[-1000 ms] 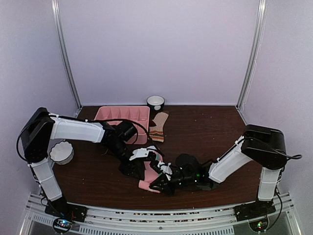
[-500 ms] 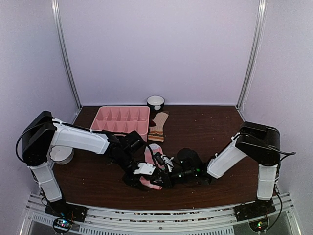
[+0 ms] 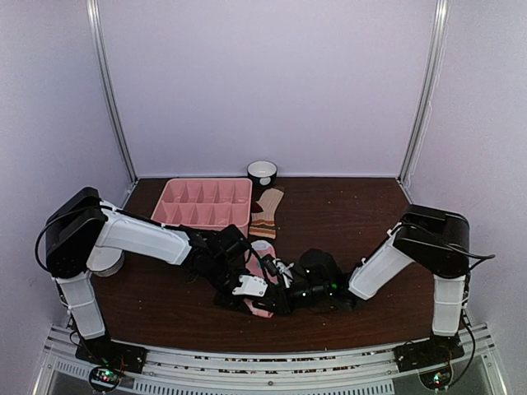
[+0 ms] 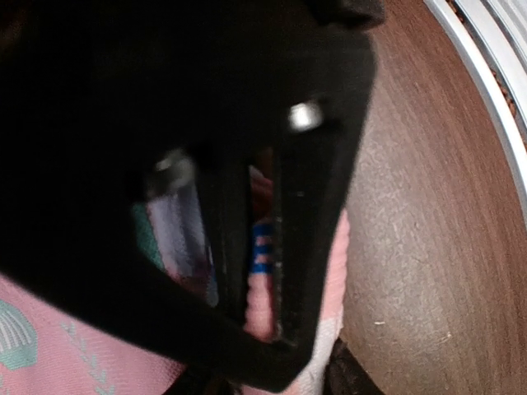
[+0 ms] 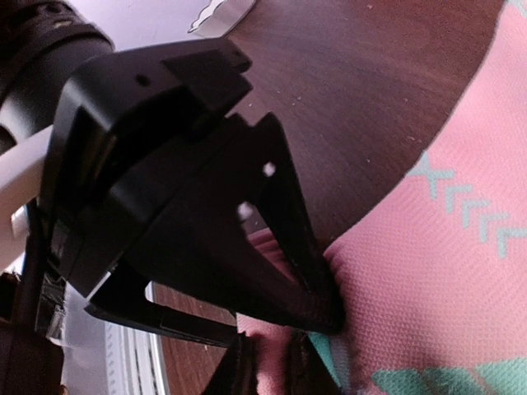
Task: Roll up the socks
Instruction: Roll the sock at the center of the board.
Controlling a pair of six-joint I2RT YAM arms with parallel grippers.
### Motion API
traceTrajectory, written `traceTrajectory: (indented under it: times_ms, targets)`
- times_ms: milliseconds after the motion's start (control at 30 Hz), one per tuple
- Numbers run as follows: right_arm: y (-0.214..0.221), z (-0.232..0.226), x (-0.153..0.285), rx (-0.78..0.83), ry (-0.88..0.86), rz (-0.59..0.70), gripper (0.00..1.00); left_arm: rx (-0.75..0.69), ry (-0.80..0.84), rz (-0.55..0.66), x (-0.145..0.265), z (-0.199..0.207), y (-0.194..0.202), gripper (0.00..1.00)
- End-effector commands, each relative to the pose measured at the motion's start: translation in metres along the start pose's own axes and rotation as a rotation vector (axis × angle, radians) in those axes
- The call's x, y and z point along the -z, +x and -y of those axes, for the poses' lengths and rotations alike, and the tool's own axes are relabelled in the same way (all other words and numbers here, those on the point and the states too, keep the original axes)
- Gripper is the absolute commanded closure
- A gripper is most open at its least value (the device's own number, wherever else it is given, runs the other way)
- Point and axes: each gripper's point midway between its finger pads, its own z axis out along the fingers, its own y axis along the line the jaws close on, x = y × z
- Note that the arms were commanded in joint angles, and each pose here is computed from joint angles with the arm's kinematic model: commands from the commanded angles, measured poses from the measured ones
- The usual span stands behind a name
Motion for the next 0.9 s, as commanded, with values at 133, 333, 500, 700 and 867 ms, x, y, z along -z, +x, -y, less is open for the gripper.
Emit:
traceTrajectory:
  times_ms: [133,333,500,700,867]
  targets:
    - [0.047,0.033,0.030,0.005,0.153,-0.091,0.61,0.075,0.123,-0.154,-0.022,0.022,0.039,0.91]
    - [0.048,0.039,0.068,0.214,0.284,-0.037,0.55,0.175,0.287,-0.076,-0.008,0.038,0.022,0.97]
    - [0.057,0.026,0.085,0.445,0.361,-0.028,0.56,0.320,0.420,-0.022,-0.002,0.039,0.011,0.97]
    - [0.052,-0.005,0.082,0.717,0.428,-0.026,0.57,0.400,0.524,-0.026,-0.003,0.042,0.010,0.97]
    - [0.037,-0.029,0.064,0.888,0.462,-0.048,0.56,0.447,0.576,-0.047,-0.008,0.042,0.011,0.97]
